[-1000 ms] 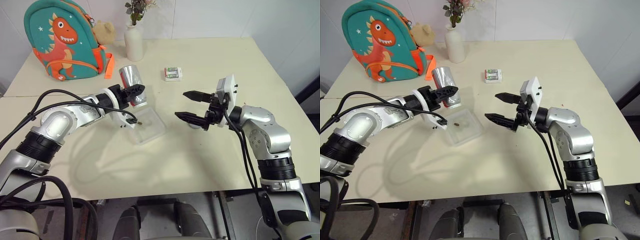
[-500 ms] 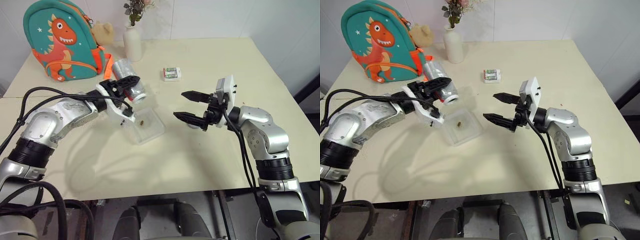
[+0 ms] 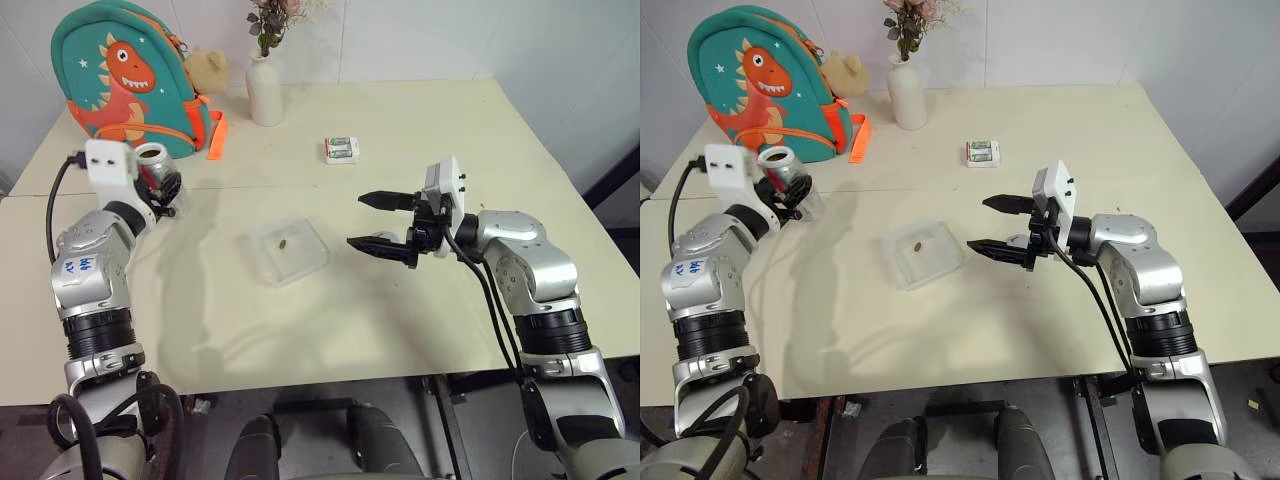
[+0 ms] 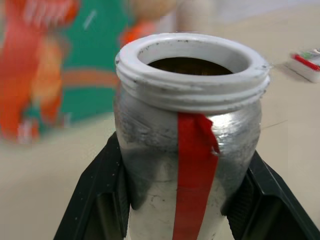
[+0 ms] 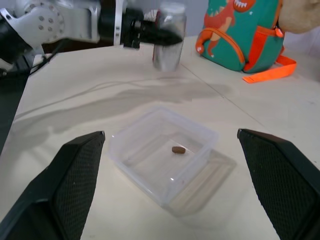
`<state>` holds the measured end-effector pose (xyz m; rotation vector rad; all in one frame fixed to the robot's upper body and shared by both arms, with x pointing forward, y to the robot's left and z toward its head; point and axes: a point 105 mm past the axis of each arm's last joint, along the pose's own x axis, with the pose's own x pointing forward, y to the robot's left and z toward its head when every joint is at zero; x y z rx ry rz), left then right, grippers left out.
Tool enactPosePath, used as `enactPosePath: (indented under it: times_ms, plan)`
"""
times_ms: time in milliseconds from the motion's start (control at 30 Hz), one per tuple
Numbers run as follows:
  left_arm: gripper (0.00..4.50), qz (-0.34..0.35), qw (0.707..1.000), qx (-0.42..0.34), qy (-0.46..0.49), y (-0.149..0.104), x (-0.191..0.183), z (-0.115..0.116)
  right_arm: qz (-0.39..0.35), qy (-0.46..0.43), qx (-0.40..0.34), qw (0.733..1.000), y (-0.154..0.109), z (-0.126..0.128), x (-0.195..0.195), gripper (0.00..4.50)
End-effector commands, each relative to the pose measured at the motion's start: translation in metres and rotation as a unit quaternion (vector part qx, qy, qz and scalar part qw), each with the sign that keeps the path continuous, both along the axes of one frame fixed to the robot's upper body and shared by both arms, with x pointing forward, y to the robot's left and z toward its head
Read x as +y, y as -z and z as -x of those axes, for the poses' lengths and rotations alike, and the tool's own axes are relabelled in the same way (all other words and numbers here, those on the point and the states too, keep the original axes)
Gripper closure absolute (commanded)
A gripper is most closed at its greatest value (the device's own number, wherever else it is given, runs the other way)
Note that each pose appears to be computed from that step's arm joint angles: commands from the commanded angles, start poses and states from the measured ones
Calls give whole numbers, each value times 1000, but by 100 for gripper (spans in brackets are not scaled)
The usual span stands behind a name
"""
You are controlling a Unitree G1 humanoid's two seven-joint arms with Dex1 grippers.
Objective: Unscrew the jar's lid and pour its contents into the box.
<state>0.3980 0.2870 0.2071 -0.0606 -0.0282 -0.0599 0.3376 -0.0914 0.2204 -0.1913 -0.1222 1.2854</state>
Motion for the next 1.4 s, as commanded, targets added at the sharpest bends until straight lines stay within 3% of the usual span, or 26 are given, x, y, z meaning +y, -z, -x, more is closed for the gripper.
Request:
enactPosePath:
  times_ms: [33, 133, 333, 500, 767, 1000, 1167, 1400]
  plan:
    - [252, 26, 998, -39, -50, 0, 32, 8, 3, -11, -35, 999, -14, 2, 1, 3]
    - [252, -10, 995, -62, -75, 9, 48, 15, 4, -12, -37, 999, -14, 2, 2, 3]
    - [252, -8, 991, -90, -96, 25, 66, 26, 5, -12, -38, 999, -12, 2, 3, 3]
    - [252, -2, 993, -68, -92, 43, 73, 30, 6, -15, -39, 999, -12, 2, 5, 3]
    - [1, -34, 994, -47, -96, 46, 81, 45, 10, -25, -42, 999, -8, 4, 6, 0]
    - [1, -124, 989, -23, -79, 42, 73, 97, 14, -19, -46, 999, -6, 5, -2, 0]
    - [1, -220, 975, 1, 25, 41, 39, 141, 29, -17, -50, 998, -2, 7, -13, 0]
    - [1, -331, 904, -13, 271, 22, -26, 165, 81, -3, -46, 996, 5, 9, -46, 0]
